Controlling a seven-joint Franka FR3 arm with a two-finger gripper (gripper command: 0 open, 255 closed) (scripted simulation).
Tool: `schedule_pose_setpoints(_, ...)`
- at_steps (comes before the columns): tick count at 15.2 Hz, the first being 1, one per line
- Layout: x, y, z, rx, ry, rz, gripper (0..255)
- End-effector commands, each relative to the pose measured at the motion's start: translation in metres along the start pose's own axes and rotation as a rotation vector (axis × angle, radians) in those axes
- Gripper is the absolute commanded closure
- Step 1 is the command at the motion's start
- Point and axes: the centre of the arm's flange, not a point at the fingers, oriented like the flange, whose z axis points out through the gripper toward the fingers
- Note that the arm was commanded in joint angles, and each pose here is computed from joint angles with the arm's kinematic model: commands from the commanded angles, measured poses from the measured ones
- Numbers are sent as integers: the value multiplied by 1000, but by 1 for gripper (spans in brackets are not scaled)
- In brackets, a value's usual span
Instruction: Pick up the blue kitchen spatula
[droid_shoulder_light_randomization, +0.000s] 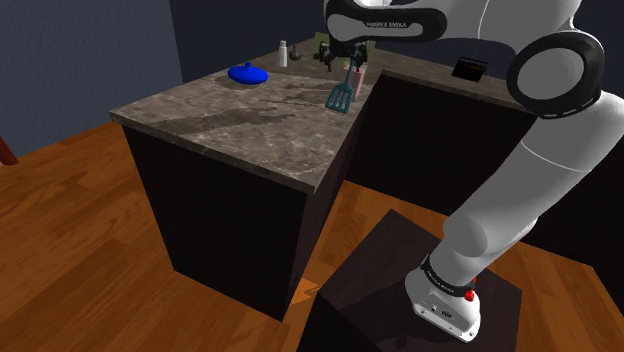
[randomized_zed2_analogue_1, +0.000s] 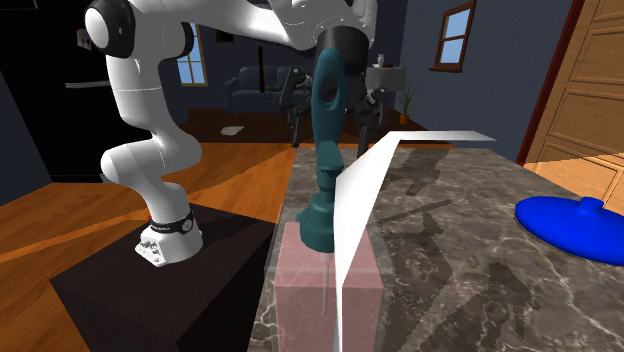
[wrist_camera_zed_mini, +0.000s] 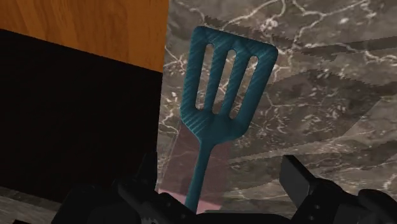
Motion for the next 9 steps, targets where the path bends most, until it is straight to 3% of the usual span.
schedule_pose_setpoints(1,23,1,2,-28,24,97,0)
schedule_pose_setpoints(4,57,7,2,-68,58,233,0)
schedule_pose_setpoints(9,50,3,20,-73,62,248,0)
